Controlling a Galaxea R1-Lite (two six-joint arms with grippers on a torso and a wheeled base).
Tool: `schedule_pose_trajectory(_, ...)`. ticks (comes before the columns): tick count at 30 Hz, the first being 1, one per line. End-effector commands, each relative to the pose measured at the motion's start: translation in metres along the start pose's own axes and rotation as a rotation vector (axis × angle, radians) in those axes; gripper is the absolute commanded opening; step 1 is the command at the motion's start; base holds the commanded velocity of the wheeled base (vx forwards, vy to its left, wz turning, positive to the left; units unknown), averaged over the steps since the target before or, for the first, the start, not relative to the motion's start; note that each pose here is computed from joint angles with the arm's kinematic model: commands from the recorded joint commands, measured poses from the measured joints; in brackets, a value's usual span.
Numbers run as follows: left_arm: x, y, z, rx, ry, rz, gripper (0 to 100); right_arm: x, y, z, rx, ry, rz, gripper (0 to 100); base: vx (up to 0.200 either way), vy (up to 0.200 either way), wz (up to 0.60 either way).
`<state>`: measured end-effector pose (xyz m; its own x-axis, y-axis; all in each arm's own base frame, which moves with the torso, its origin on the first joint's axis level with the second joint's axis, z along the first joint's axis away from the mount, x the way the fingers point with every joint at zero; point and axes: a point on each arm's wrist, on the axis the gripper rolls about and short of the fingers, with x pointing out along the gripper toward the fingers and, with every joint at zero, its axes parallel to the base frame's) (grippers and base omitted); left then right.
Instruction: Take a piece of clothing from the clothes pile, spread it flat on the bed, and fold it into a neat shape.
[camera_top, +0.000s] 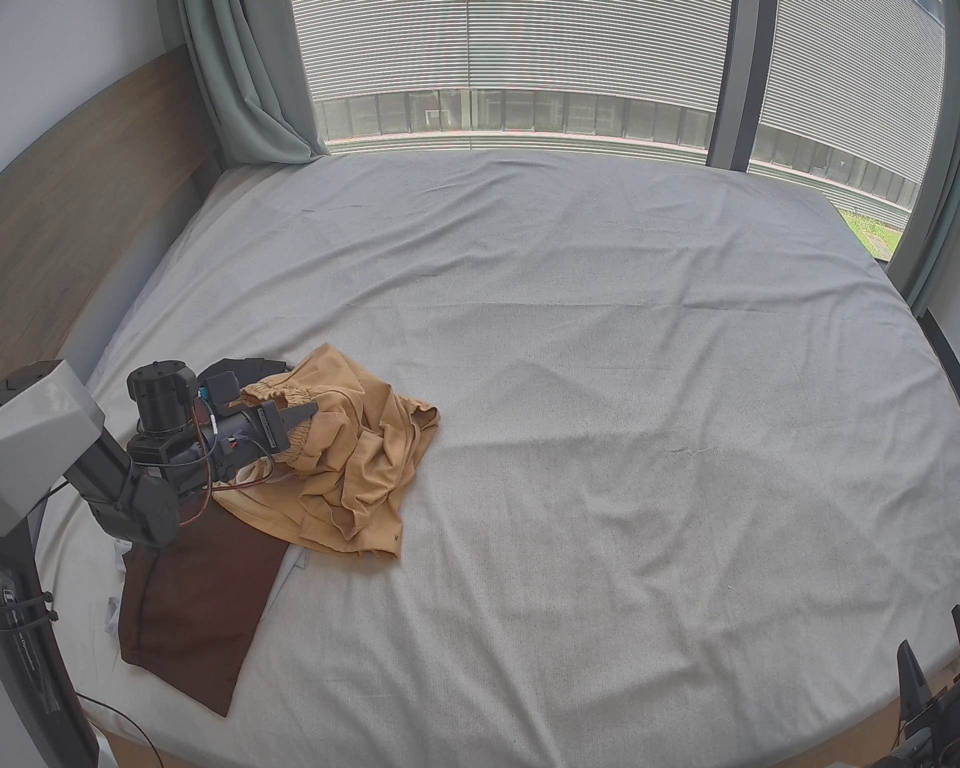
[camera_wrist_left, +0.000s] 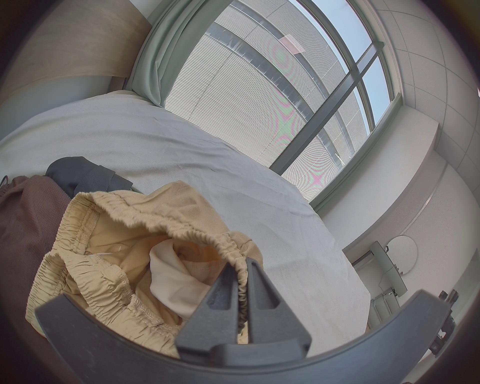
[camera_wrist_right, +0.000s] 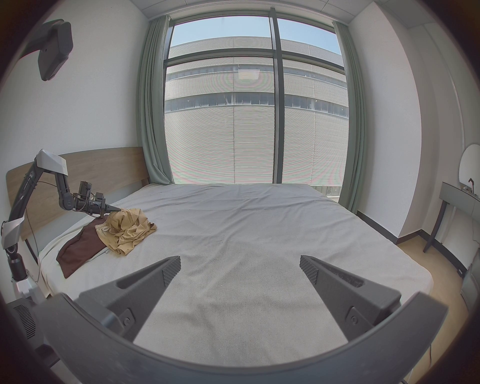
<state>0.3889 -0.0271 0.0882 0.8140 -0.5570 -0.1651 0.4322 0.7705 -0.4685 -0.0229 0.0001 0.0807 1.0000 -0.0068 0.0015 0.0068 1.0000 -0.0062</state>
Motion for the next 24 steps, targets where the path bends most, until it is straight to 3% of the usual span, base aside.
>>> schedule_pose_trajectory(1,-0.001,0.001,-0.003,-0.006,0.004,0.003,0,0.0,0.0,-0.005,0.0,0.003,-0.001,100,0.0,0.0,0.0)
schedule_pose_trajectory(18,-0.033,-0.024,0.009,-0.081,-0.05,-0.033,0,0.0,0.0,-0.005,0.002,0.001,-0.001,100,0.0,0.0,0.0)
schedule_pose_trajectory(24,-0.045,-0.031,0.001,-0.077,-0.048,-0.046,0,0.0,0.0,-0.005,0.002,0.001,-0.001,100,0.0,0.0,0.0)
